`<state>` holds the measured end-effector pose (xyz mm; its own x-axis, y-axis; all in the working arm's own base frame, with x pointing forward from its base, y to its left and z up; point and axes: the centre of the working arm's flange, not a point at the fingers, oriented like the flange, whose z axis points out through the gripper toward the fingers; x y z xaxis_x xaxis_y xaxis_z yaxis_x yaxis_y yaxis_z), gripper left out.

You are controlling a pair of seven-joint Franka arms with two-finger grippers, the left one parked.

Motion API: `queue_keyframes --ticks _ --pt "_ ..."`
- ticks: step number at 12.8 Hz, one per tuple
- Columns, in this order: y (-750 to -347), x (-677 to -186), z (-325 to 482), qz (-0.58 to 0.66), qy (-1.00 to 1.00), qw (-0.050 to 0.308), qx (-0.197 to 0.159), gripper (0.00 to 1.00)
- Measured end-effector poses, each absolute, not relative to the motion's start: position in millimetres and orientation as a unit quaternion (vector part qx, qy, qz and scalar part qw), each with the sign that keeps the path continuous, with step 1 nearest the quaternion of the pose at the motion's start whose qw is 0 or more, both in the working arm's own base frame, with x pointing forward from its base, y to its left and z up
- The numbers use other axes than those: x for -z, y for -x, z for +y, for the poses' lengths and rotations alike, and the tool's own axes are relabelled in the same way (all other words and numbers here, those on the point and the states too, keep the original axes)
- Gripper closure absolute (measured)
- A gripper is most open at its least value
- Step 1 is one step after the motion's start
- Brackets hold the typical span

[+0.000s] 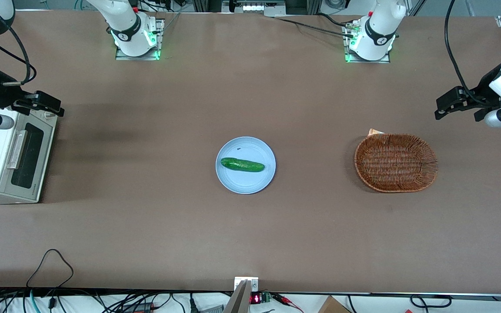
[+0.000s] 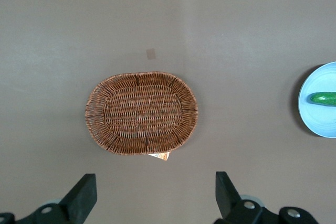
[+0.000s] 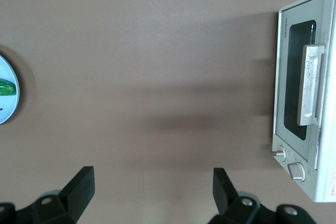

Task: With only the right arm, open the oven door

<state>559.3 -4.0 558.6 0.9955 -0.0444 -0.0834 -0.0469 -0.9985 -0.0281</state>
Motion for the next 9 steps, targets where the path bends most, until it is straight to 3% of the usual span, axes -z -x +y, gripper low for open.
queue_keyframes --ticks 7,8,9 --pt "-559.2 -558.5 -4.1 0.023 0.999 0.015 -0.042 0.01" --pt "-559.2 -558.5 -4.0 0.023 0.999 0.015 -0.042 0.06" --pt "-559.2 -558.5 -4.0 0.023 0.999 0.015 -0.042 0.19"
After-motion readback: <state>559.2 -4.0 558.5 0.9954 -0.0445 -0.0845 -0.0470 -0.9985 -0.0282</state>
